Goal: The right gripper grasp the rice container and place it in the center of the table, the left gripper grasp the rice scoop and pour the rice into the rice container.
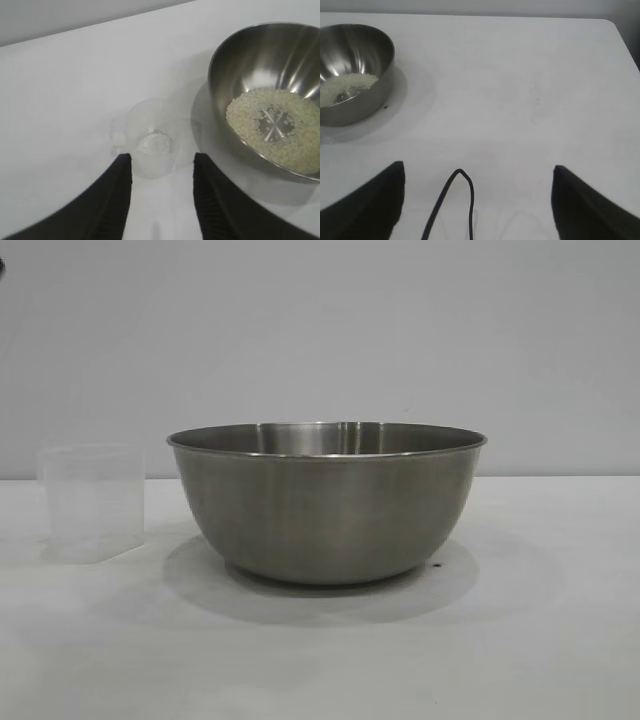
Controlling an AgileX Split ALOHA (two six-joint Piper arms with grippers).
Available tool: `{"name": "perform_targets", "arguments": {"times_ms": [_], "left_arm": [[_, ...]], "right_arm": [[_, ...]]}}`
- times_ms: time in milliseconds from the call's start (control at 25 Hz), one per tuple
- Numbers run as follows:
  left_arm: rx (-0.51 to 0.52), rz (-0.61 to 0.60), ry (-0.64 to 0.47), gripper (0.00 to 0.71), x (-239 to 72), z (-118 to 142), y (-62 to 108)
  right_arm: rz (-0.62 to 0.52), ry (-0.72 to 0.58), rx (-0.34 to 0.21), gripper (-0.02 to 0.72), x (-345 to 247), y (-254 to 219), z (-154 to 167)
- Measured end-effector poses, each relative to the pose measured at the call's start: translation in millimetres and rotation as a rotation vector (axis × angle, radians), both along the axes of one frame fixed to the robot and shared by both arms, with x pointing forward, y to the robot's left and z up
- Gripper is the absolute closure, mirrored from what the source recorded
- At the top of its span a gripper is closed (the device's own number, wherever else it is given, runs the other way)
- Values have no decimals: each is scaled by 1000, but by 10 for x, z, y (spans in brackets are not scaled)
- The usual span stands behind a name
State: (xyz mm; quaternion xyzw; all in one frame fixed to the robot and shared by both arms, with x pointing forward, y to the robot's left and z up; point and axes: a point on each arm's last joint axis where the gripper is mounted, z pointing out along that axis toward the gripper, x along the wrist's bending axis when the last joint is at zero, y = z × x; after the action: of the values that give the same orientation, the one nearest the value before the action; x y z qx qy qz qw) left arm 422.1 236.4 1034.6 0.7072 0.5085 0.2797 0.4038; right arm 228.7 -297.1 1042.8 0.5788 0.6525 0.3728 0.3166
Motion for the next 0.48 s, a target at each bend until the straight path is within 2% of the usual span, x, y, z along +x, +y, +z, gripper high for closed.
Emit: {"name": "perform_targets", "arguments": {"times_ms": [240, 280, 360, 400, 480], "left_arm": [[-5, -5, -4, 478, -377, 402, 127], [-14, -5, 7, 417, -449, 422, 147], [-37, -8, 15, 422, -614, 474, 191], [-43, -11, 29, 368, -690, 481, 210], [-49, -17, 38, 368, -866, 503, 263]], "right_arm": [[0, 0, 0, 144, 0, 0, 0], [0, 0, 0, 144, 0, 0, 0], [0, 0, 0, 144, 0, 0, 0], [0, 0, 0, 144, 0, 0, 0], [0, 0, 0, 144, 0, 0, 0]]}}
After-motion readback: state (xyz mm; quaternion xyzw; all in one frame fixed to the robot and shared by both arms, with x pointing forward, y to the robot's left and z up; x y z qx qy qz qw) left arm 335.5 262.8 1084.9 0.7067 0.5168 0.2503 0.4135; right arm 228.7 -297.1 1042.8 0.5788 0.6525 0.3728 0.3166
